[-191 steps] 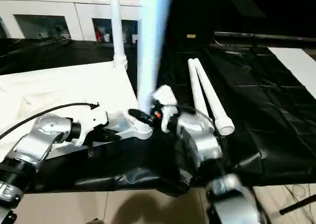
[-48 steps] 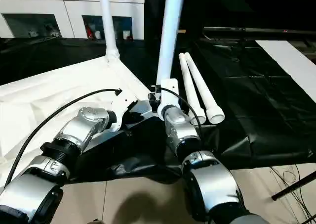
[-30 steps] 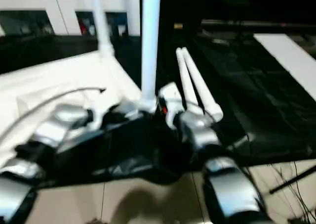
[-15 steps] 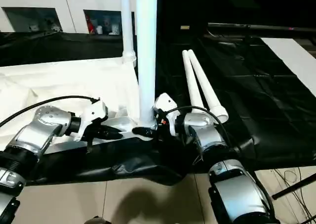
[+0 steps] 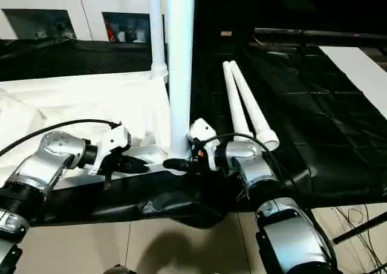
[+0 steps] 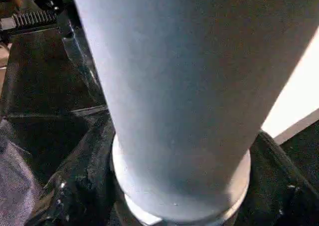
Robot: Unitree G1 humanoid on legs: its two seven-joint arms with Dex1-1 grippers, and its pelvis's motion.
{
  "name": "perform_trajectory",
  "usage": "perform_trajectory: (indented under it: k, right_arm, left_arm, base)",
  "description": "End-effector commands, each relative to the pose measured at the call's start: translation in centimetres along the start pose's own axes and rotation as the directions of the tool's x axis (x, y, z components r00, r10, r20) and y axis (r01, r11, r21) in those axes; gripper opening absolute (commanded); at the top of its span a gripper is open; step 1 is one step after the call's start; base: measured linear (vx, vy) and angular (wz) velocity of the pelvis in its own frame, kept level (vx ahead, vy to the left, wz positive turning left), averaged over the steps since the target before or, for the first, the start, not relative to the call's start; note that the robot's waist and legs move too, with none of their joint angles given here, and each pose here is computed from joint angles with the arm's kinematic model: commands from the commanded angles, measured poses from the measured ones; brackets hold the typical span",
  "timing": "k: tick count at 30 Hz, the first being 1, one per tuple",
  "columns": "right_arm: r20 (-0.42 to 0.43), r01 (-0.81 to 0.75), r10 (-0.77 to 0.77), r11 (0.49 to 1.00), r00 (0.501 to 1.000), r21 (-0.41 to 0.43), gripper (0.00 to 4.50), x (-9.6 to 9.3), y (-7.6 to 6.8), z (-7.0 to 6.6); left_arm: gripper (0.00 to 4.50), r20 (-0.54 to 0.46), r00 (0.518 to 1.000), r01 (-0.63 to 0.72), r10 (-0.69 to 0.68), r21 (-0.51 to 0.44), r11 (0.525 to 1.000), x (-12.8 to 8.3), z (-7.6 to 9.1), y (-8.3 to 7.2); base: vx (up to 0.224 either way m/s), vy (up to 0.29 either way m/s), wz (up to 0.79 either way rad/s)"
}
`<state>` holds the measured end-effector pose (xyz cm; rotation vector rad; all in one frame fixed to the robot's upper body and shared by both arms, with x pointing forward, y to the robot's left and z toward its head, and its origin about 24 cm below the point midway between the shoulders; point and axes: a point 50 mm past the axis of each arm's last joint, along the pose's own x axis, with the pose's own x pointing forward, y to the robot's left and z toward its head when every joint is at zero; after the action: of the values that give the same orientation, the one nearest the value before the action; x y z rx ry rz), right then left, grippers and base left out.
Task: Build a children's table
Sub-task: Rotate leg to tighten
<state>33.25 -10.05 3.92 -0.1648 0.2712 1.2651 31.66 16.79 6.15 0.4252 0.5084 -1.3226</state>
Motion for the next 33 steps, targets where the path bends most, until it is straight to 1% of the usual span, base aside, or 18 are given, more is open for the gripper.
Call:
perform_trajectory:
  k: [1,6,7,8,9,10,11,13,14,16,18,19,22,23,29,30,31,33]
  right_arm:
    - [0.013,0.112,-0.113,0.991,0.994,0.075,2.75,0.4,-0.2,-0.7]
    - [-0.004,0.370,-0.375,0.913,0.927,0.173,2.74,1.4,-0.9,-1.3]
    - [-0.032,0.510,-0.516,0.831,0.856,0.222,2.74,2.1,-1.3,-1.4]
    - [-0.034,0.516,-0.523,0.827,0.852,0.225,2.74,2.1,-1.3,-1.4]
    - [-0.062,0.594,-0.602,0.758,0.796,0.270,2.74,2.6,-1.4,-1.3]
    - [-0.075,0.619,-0.627,0.731,0.776,0.288,2.73,2.9,-1.5,-1.3]
    - [-0.075,0.619,-0.627,0.731,0.776,0.288,2.73,2.9,-1.5,-1.3]
    - [-0.129,0.712,-0.722,0.607,0.679,0.353,2.73,4.1,-1.5,-0.9]
    - [-0.136,0.725,-0.735,0.588,0.664,0.359,2.73,4.4,-1.4,-0.7]
    - [-0.127,0.730,-0.742,0.589,0.659,0.346,2.73,4.8,-1.3,-0.3]
    - [-0.097,0.718,-0.733,0.617,0.673,0.322,2.73,5.4,-1.1,0.3]
    - [-0.061,0.680,-0.706,0.651,0.706,0.337,2.73,6.0,-0.8,0.8]
    - [-0.009,0.623,-0.665,0.694,0.747,0.361,2.73,6.5,-0.5,1.4]
    - [-0.009,0.623,-0.665,0.694,0.747,0.361,3.29,6.5,-0.5,1.4]
    - [0.059,0.576,-0.616,0.763,0.785,0.294,3.80,5.7,-0.8,1.9]
    - [0.063,0.574,-0.610,0.771,0.790,0.276,3.86,5.5,-0.9,1.9]
    - [0.068,0.540,-0.557,0.823,0.827,0.177,3.86,4.6,-1.1,1.7]
    - [0.073,0.498,-0.510,0.857,0.857,0.136,3.86,3.9,-1.2,1.5]
  left_arm:
    - [0.00,0.018,0.998,0.058,-0.059,0.028,0.998,1.2,0.7,-0.6]
    - [0.00,0.001,0.992,-0.128,0.128,-0.021,0.992,2.1,1.0,1.0]
    - [0.00,-0.001,0.973,-0.229,0.229,-0.056,0.972,2.7,1.5,1.9]
    - [0.00,-0.001,0.972,-0.233,0.233,-0.058,0.971,2.7,1.5,1.9]
    - [0.00,0.000,0.953,-0.302,0.304,-0.095,0.948,3.2,2.0,2.4]
    - [0.00,-0.001,0.942,-0.332,0.335,-0.117,0.936,3.4,2.2,2.7]
    - [0.00,-0.001,0.942,-0.332,0.335,-0.117,0.936,3.4,2.2,2.7]
    - [0.00,0.001,0.890,-0.446,0.456,-0.200,0.872,4.4,3.1,3.4]
    - [0.00,0.002,0.884,-0.456,0.467,-0.213,0.864,4.7,3.3,3.4]
    - [0.00,0.008,0.879,-0.462,0.476,-0.228,0.857,5.1,3.6,3.4]
    - [0.00,0.012,0.879,-0.461,0.477,-0.237,0.855,5.5,3.7,3.2]
    - [0.00,0.016,0.883,-0.453,0.469,-0.234,0.860,5.8,3.8,3.0]
    - [0.00,0.022,0.892,-0.437,0.452,-0.213,0.874,5.9,3.8,2.9]
    - [0.00,0.022,0.892,-0.437,0.452,-0.213,0.874,5.9,3.8,2.9]
    - [0.00,0.045,0.921,-0.377,0.387,-0.155,0.913,5.1,3.5,2.5]
    - [0.00,0.043,0.925,-0.367,0.377,-0.153,0.918,5.0,3.4,2.4]
    - [0.00,0.054,0.942,-0.322,0.331,-0.135,0.937,4.5,3.1,2.1]
    - [0.00,0.060,0.952,-0.292,0.299,-0.108,0.950,4.2,3.0,1.9]
  base:
    - [0.000,0.000,0.00]
    - [0.000,0.000,0.00]
    - [0.000,0.000,0.00]
    - [0.000,0.000,0.00]
    - [0.000,0.000,0.00]
    - [0.000,0.000,0.00]
    - [0.000,0.000,0.00]
    - [0.000,0.000,0.00]
    - [0.000,0.000,0.00]
    - [0.000,0.000,0.00]
    - [0.000,0.000,0.00]
    - [0.000,0.000,0.00]
    - [0.000,0.000,0.00]
    - [0.000,0.000,0.00]
    - [0.000,0.000,0.00]
    - [0.000,0.000,0.00]
    - [0.000,0.000,0.00]
    - [0.000,0.000,0.00]
